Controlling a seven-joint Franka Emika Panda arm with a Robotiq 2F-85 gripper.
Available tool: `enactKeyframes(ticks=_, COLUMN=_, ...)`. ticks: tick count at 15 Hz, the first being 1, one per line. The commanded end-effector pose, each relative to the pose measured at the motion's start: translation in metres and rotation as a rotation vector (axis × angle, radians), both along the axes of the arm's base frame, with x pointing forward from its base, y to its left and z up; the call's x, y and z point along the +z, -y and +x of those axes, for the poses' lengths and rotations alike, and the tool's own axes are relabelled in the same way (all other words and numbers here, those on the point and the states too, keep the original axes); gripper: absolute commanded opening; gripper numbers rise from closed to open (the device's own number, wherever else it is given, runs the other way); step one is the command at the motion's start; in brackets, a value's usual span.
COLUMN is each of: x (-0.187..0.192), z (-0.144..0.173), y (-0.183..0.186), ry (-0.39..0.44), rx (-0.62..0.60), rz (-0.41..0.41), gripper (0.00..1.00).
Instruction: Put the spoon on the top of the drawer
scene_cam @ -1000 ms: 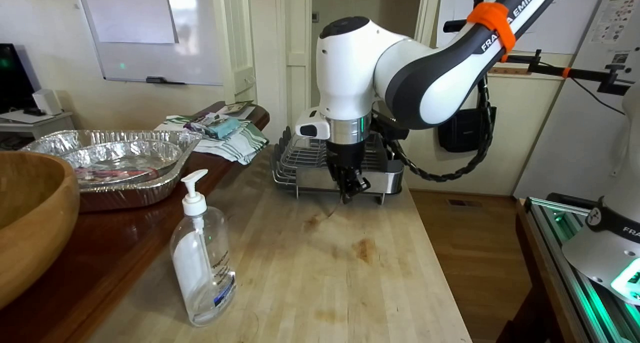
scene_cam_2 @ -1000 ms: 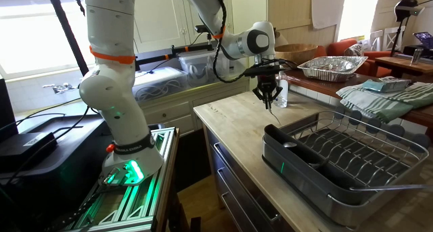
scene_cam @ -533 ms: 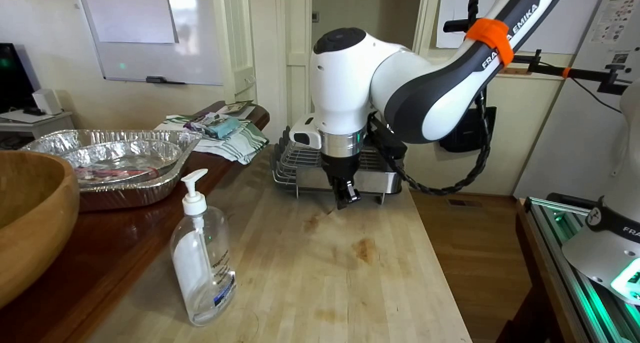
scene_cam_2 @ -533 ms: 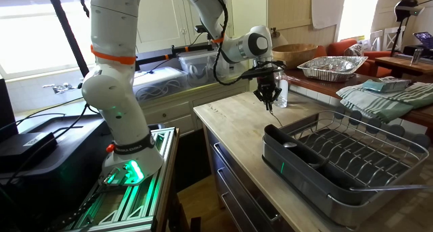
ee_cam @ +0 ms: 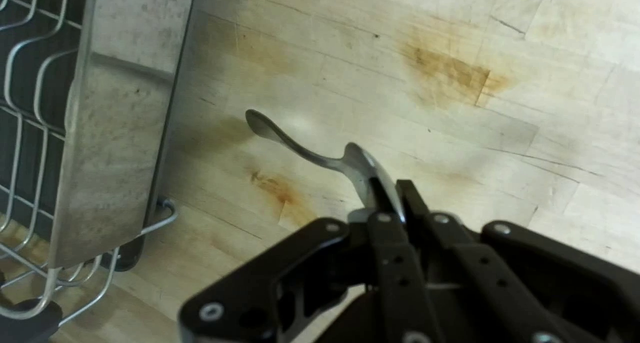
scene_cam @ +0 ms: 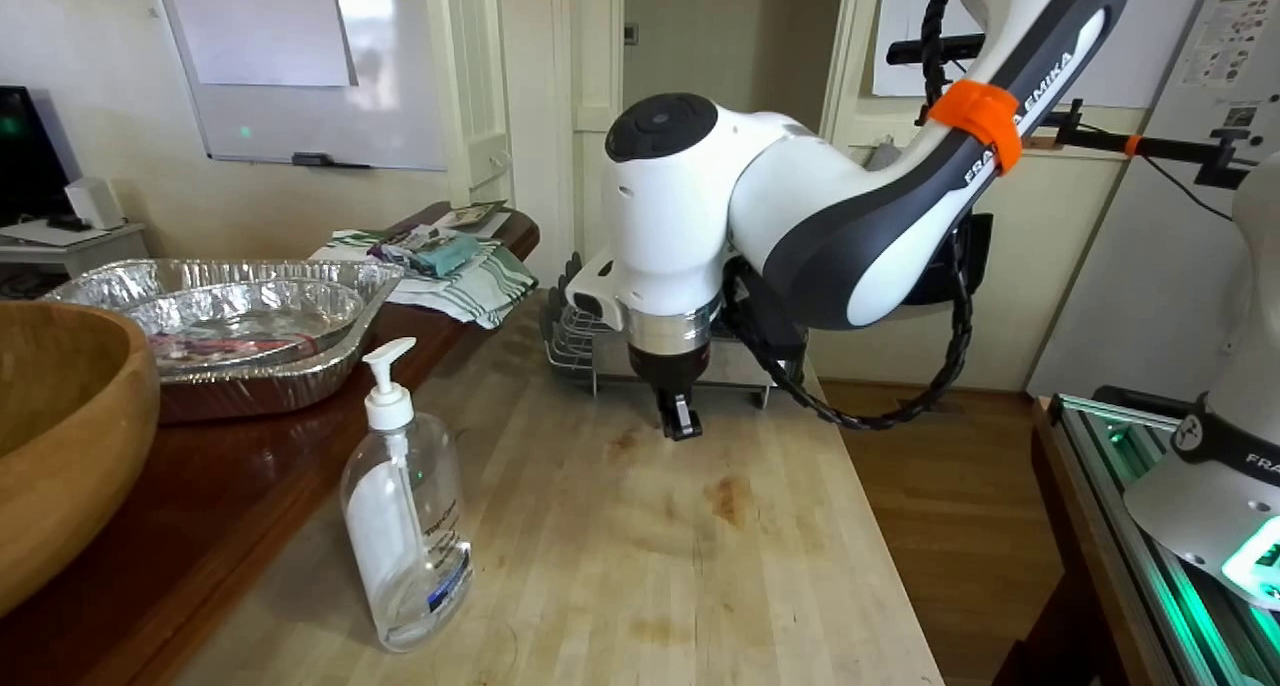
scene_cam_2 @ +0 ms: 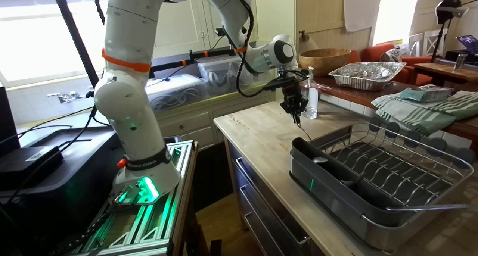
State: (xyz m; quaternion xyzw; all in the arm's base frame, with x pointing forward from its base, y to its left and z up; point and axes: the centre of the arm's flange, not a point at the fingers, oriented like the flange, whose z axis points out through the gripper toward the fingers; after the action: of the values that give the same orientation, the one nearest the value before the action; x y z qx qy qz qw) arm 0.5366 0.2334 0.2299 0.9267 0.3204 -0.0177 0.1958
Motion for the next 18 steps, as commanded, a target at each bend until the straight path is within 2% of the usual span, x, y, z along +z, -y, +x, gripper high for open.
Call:
enactKeyframes(ticks=1, x=-0.059, z=0.011, y=-0.003, ry=-0.017, rx=-0.039, rz=-0.050, gripper=0.02)
enactKeyframes(ticks=18, x=-0.114, z=0.023, y=0.003, ry=-0.042, rx=-0.096, rz=-0.258, gripper=0.03)
